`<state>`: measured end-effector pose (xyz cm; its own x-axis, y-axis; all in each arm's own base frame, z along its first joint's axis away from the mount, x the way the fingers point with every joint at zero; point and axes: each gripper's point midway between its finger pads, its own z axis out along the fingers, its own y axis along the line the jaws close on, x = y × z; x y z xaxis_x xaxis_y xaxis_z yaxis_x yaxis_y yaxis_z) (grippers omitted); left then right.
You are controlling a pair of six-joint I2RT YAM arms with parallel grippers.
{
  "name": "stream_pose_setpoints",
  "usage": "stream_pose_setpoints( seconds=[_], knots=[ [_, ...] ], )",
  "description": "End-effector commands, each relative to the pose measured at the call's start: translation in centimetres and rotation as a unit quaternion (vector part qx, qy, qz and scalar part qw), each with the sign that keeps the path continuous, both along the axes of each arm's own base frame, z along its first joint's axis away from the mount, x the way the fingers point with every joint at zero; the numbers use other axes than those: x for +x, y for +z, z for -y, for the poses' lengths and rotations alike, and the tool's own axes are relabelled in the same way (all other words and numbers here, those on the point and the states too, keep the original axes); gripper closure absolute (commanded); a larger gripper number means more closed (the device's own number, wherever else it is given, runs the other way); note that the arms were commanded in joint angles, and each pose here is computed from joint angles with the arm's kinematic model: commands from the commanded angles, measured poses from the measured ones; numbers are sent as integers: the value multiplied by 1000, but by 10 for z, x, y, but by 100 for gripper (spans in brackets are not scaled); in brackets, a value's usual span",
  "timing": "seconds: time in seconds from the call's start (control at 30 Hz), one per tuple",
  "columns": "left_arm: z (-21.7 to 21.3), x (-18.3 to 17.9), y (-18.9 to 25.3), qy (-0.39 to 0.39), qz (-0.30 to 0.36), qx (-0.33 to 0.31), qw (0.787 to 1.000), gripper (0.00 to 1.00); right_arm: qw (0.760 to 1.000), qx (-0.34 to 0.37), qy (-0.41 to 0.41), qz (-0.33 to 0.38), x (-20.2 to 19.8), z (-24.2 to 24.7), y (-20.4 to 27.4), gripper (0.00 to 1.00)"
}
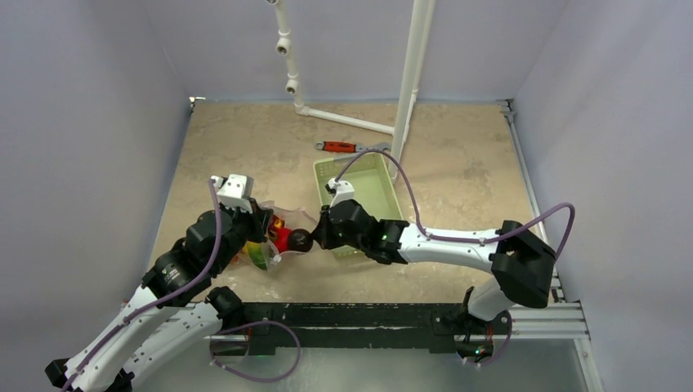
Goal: Place the food in the zip-top bag and seal the zipper
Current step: Adjust the zipper food storage bag at the center of the board.
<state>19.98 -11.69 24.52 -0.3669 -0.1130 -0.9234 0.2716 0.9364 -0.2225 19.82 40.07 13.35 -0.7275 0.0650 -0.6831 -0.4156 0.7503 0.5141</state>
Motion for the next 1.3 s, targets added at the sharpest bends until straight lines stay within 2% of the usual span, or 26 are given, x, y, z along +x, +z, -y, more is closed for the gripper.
stream_pose_setpoints(
  seconds=[0.0,0.33,0.63,0.73,0.87,1.03,1.13,1.27],
  knots=[
    [-2,1,11,11,14,-20,1000,100,998,49,-14,30,8,-2,48,100],
    [-18,-24,64,9,29,-73,997,100,991,84,-10,104,14,9,143,100],
    [-33,-42,89,15,27,-93,995,100,980,95,-12,172,21,18,219,100],
    [-35,-42,86,25,19,-99,995,100,982,88,3,166,18,13,208,100],
    [-29,-36,60,41,-18,-101,994,100,990,50,22,133,14,6,153,100],
    [0,-31,16,17,-73,-115,991,100,994,20,26,100,11,6,102,100],
    [8,-29,19,4,-71,-124,990,100,993,20,8,114,17,9,115,100],
    [8,-25,63,-7,-28,-135,990,100,988,39,-9,152,25,15,167,100]
  ],
)
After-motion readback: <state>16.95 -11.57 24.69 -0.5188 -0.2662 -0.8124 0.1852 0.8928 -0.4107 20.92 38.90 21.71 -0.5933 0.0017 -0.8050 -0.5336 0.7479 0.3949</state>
